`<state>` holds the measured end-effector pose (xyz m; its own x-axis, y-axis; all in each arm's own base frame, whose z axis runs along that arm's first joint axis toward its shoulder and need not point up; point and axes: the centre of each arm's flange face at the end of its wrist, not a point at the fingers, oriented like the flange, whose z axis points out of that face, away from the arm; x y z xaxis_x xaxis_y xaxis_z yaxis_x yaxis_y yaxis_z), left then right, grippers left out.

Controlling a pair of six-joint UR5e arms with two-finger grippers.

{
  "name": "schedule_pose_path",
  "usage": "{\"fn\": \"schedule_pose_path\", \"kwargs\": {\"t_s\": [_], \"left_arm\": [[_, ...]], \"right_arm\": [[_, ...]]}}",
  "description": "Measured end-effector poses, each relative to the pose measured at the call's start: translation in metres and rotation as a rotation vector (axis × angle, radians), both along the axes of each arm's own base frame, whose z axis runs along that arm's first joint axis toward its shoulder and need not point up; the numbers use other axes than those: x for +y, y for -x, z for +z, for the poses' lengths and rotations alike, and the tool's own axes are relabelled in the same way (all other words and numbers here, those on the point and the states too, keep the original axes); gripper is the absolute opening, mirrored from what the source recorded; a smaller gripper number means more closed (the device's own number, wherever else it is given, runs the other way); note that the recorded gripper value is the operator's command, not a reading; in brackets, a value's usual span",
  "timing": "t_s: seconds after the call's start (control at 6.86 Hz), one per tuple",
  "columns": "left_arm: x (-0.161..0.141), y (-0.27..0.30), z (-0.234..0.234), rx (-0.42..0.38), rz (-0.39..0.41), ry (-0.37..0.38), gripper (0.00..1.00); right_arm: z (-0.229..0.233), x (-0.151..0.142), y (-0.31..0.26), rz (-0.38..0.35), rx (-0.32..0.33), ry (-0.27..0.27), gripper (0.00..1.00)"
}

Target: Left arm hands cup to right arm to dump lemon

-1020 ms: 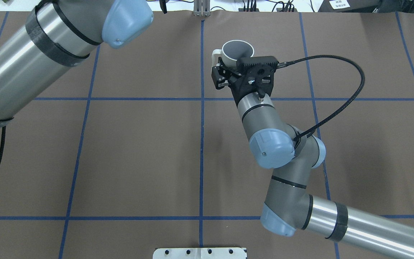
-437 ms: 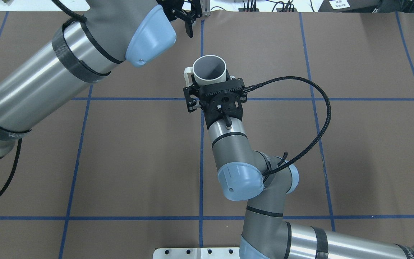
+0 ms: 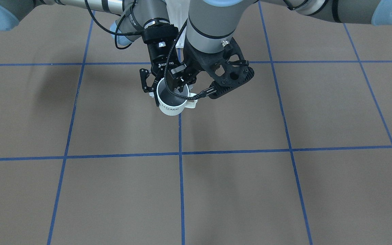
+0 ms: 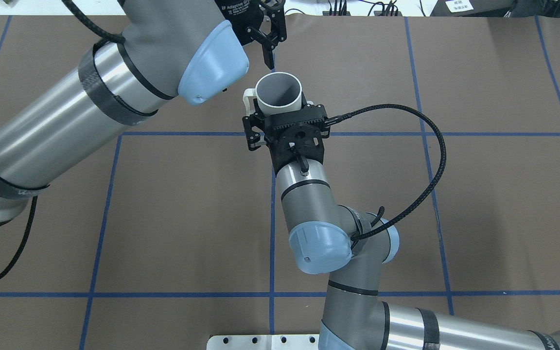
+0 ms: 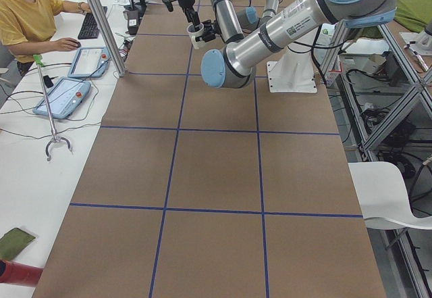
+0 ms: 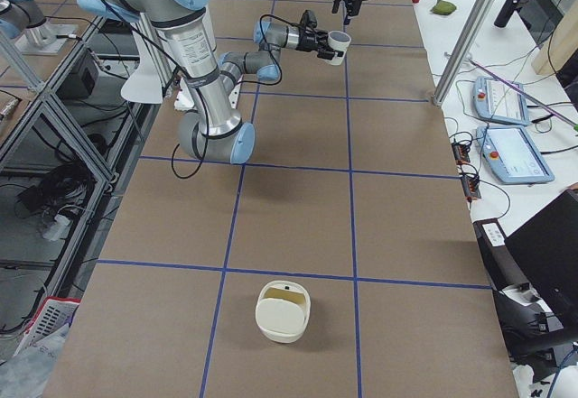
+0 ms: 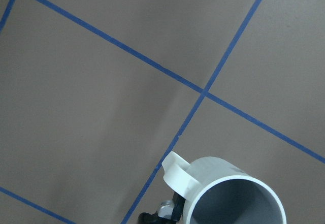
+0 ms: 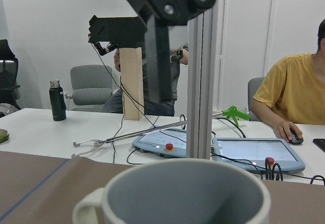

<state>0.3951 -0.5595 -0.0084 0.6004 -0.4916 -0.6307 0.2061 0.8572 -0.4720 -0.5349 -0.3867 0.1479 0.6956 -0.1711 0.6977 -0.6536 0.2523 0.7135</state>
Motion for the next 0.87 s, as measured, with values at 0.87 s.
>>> {"fn": "schedule_pose_path", "kwargs": {"t_s": [0.87], "left_arm": [[0.018,-0.015,-0.007,0.009,0.017,0.001,0.59]], "right_arm": [[-0.015,0.001,-0.004,0.038,-0.025,-0.011,0.54]]}}
